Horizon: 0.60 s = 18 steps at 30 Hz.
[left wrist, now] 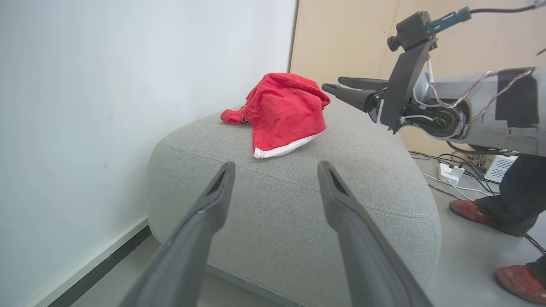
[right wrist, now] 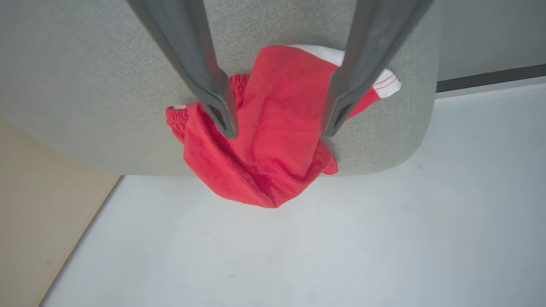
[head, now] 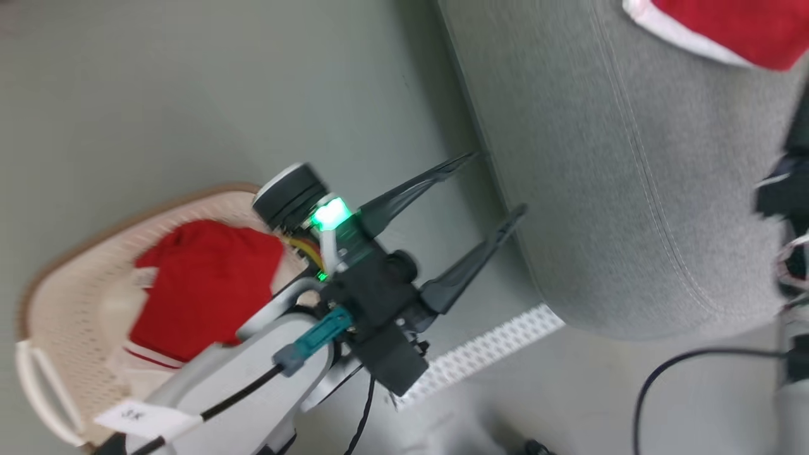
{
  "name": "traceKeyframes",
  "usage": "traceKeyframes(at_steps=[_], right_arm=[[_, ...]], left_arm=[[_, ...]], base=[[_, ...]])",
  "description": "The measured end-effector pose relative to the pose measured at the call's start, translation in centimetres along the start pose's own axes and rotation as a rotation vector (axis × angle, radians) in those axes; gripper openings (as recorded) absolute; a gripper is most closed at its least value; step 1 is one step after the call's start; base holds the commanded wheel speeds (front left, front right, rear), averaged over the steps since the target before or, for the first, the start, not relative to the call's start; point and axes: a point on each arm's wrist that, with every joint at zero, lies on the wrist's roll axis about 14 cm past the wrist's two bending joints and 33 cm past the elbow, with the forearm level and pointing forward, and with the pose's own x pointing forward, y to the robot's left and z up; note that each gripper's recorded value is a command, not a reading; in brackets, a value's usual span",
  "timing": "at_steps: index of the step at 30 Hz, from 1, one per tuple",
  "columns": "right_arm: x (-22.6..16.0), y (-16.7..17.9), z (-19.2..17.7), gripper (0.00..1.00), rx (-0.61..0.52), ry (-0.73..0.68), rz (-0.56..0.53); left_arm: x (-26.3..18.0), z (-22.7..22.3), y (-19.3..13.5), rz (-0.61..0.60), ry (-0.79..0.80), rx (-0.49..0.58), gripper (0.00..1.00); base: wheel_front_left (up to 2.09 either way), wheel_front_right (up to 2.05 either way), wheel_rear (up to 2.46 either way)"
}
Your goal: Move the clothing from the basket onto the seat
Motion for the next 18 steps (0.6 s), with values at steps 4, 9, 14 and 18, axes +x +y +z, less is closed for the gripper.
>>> traceKeyframes(at_steps=[4,9,14,18], right_arm=[[-0.8,3.0,1.1,1.0,0.054,-0.027,0.067],[-2.2,7.0,2.5,1.0,0.095,-0.052,0.179],[-3.7,10.7,4.4,1.0,0.156,-0.085,0.284],[-5.1,13.9,6.7,1.0,0.219,-0.128,0.367]], left_arm=[[-1.3,0.9,0.6,0.077,0.012,0.006,1.0],[-3.4,2.3,1.5,0.184,0.034,0.022,1.0],[-6.2,4.0,2.9,0.319,0.064,0.082,1.0],[-9.1,5.7,3.9,0.443,0.082,0.115,1.0]], base=[[0.0,0.0,0.0],[0.0,0.0,0.0],[0.0,0.0,0.0],[0.0,0.0,0.0]])
